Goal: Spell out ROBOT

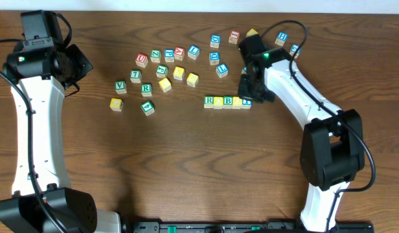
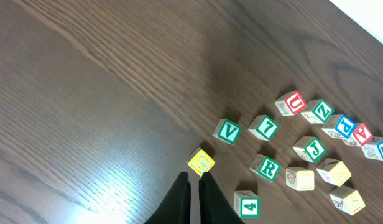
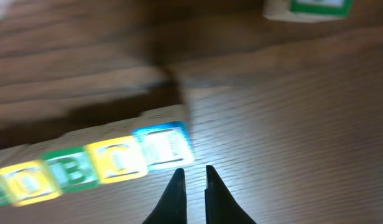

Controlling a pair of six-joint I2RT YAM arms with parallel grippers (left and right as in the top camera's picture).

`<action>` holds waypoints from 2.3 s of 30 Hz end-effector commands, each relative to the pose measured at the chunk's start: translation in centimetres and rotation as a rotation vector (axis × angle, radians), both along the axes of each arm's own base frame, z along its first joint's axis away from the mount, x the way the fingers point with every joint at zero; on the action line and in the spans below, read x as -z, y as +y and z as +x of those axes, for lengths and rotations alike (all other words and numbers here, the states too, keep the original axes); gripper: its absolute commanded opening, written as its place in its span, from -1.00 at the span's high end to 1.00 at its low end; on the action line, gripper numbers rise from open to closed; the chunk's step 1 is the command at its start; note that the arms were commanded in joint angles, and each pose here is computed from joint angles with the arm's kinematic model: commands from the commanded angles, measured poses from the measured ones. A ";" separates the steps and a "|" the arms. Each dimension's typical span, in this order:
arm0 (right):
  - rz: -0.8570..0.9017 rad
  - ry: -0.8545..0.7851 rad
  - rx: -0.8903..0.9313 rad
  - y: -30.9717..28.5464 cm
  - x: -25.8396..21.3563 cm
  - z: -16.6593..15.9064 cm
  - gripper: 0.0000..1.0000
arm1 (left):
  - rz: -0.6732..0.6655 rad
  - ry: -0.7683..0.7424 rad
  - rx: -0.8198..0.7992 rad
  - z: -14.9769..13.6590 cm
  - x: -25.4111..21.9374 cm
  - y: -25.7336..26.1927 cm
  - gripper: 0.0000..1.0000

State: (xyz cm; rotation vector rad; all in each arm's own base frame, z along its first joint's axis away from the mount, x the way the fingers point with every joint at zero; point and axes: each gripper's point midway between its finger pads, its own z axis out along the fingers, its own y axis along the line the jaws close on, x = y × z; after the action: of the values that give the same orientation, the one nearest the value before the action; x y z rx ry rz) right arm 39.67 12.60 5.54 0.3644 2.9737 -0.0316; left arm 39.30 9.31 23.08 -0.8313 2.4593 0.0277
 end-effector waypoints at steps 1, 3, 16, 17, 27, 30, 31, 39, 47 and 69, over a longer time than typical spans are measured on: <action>-0.023 0.028 0.051 -1.8 1.6 -0.5 0.88 | 0.009 0.003 0.008 -0.1 0.0 0.1 0.85; -0.026 0.032 0.049 -2.2 2.1 -0.6 0.88 | 0.009 0.003 0.008 -0.1 0.0 0.1 0.85; 0.019 -0.014 -0.023 -1.9 4.6 0.0 0.85 | 0.009 0.003 0.008 -0.1 0.0 0.1 0.85; 0.021 -0.019 -0.023 -1.8 4.7 0.1 0.85 | 0.009 0.003 0.008 -0.1 0.0 0.1 0.85; 0.034 -0.054 -0.058 -1.4 4.7 0.9 0.85 | 0.009 0.003 0.008 -0.1 0.0 0.1 0.85; 0.037 -0.058 -0.059 -1.4 4.7 1.0 0.83 | 0.009 0.003 0.008 -0.1 0.0 0.1 0.85; 0.037 -0.058 -0.060 -1.4 4.7 1.0 0.83 | 0.009 0.003 0.008 -0.1 0.0 0.1 0.85; 0.053 -0.061 -0.088 -1.0 4.6 1.1 0.83 | 0.009 0.003 0.008 -0.1 0.0 0.1 0.85; 0.053 -0.066 -0.088 -1.0 4.6 1.2 0.83 | 0.009 0.003 0.008 -0.1 0.0 0.1 0.85; 0.077 -0.466 -0.080 -5.6 -15.8 2.8 0.36 | 0.115 -0.237 0.027 -5.1 -10.9 0.3 0.13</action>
State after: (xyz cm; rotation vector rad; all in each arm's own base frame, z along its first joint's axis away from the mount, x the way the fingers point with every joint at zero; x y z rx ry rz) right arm 43.19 8.01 16.65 0.2596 2.6260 0.1592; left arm 35.49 9.49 32.77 -0.7104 2.2410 0.0365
